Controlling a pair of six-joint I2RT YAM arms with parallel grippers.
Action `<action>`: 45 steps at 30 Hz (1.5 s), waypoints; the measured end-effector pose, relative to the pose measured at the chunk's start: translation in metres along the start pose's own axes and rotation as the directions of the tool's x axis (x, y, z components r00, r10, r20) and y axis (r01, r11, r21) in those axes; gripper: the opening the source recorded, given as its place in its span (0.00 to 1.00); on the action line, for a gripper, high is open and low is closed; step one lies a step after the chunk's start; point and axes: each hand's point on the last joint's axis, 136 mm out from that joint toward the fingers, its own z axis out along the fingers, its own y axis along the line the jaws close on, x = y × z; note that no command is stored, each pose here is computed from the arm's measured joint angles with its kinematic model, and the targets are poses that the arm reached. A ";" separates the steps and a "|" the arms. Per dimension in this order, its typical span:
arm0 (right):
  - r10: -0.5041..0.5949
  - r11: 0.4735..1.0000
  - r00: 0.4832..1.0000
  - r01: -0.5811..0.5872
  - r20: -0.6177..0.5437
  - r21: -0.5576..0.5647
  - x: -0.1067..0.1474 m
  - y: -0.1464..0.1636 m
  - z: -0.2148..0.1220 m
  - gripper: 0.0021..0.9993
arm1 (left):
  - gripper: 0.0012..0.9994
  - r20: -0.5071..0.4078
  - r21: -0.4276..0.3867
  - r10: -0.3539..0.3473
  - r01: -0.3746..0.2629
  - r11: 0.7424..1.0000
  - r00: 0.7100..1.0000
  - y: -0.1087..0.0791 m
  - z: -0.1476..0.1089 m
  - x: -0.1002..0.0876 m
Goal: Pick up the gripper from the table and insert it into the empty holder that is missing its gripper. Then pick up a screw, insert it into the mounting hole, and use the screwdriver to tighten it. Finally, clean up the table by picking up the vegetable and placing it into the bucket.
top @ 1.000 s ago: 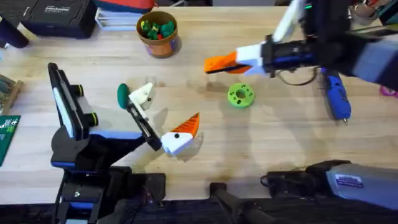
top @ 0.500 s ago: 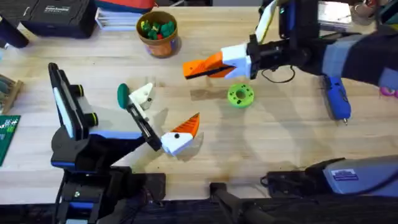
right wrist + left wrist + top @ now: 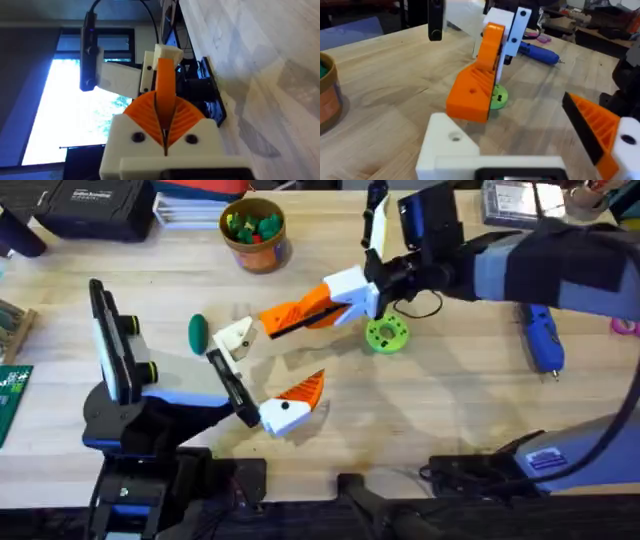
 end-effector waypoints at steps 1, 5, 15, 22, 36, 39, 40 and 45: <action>0.006 1.000 1.000 -0.006 -0.006 -0.001 0.001 -0.002 0.002 0.01 | 0.99 0.000 0.003 0.000 0.000 1.000 1.000 -0.001 0.000 0.000; 0.036 0.999 0.999 -0.036 -0.023 -0.002 0.003 -0.009 0.006 0.01 | 0.99 -0.003 0.013 -0.002 0.002 1.000 1.000 -0.002 0.000 0.001; 0.020 1.000 0.999 -0.020 -0.049 -0.006 0.006 -0.010 0.015 0.01 | 0.99 -0.004 0.016 -0.003 0.003 1.000 1.000 -0.003 0.000 0.001; -0.025 1.000 0.997 0.023 -0.073 -0.019 0.008 -0.003 0.025 0.01 | 0.99 -0.003 0.015 -0.002 0.002 1.000 1.000 -0.003 0.000 0.001; 0.012 0.995 0.987 -0.028 -0.159 -0.097 -0.009 -0.014 0.038 0.01 | 0.99 -0.001 -0.004 -0.008 0.008 1.000 1.000 0.001 0.000 0.000; 0.023 0.993 0.984 -0.042 -0.177 -0.107 -0.014 -0.014 0.040 0.01 | 0.99 0.001 -0.019 -0.010 0.010 1.000 1.000 0.004 0.000 0.000; 0.023 0.993 0.983 -0.043 -0.181 -0.108 -0.015 -0.013 0.042 0.01 | 0.99 0.002 -0.024 -0.010 0.010 1.000 1.000 0.004 -0.001 0.000; 0.023 0.993 0.982 -0.044 -0.188 -0.107 -0.017 -0.011 0.045 0.01 | 0.99 0.005 -0.043 -0.007 0.008 0.999 1.000 0.008 -0.001 -0.001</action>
